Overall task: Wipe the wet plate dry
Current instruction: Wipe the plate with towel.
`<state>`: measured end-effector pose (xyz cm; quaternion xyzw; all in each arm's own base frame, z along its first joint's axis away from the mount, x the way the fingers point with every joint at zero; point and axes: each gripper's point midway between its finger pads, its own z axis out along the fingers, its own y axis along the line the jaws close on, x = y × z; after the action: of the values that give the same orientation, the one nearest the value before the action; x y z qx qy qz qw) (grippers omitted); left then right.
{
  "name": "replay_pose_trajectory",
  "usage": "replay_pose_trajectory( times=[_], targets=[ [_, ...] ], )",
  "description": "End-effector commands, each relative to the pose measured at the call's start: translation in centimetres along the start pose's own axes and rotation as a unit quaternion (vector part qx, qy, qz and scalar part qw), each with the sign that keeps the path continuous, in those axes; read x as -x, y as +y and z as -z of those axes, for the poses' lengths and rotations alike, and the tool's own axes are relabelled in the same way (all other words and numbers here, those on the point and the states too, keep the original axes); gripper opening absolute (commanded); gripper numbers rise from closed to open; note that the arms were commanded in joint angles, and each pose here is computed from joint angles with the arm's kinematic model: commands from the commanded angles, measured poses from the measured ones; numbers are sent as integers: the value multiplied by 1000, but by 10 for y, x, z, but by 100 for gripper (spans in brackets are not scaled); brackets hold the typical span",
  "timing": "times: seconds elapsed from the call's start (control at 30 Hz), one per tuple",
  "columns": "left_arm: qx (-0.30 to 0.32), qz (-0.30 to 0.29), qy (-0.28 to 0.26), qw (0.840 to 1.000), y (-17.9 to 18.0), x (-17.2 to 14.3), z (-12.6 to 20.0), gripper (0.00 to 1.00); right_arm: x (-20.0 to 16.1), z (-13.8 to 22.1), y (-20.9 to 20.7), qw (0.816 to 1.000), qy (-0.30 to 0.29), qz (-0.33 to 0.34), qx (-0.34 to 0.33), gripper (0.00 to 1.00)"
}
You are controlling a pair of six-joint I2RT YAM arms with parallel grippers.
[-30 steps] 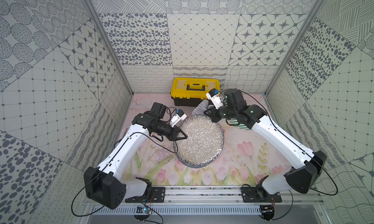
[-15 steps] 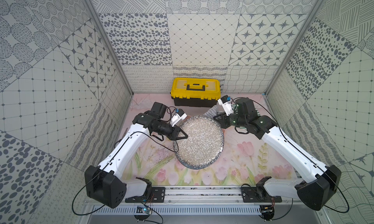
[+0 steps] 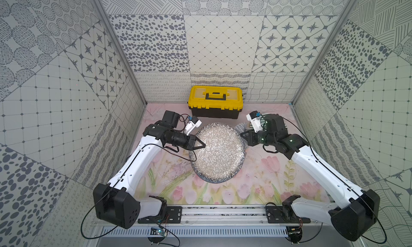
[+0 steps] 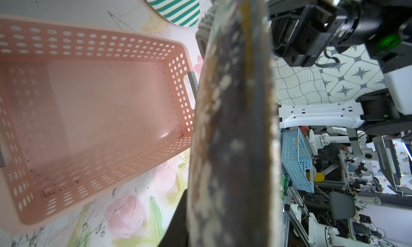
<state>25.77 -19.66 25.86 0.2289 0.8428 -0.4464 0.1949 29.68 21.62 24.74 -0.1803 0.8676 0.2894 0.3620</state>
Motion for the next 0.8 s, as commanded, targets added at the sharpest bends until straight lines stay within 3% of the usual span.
replay_pose_trajectory(
  times=[0.0, 0.77],
  targets=[
    [-141, -71, -90, 983, -53, 52, 25, 0, -2, 4, 18, 999, -3, -2, 48, 0],
    [-111, -28, -138, 984, -23, 80, 33, 0, -22, -4, 24, 996, 2, -31, 89, 0]
  ],
)
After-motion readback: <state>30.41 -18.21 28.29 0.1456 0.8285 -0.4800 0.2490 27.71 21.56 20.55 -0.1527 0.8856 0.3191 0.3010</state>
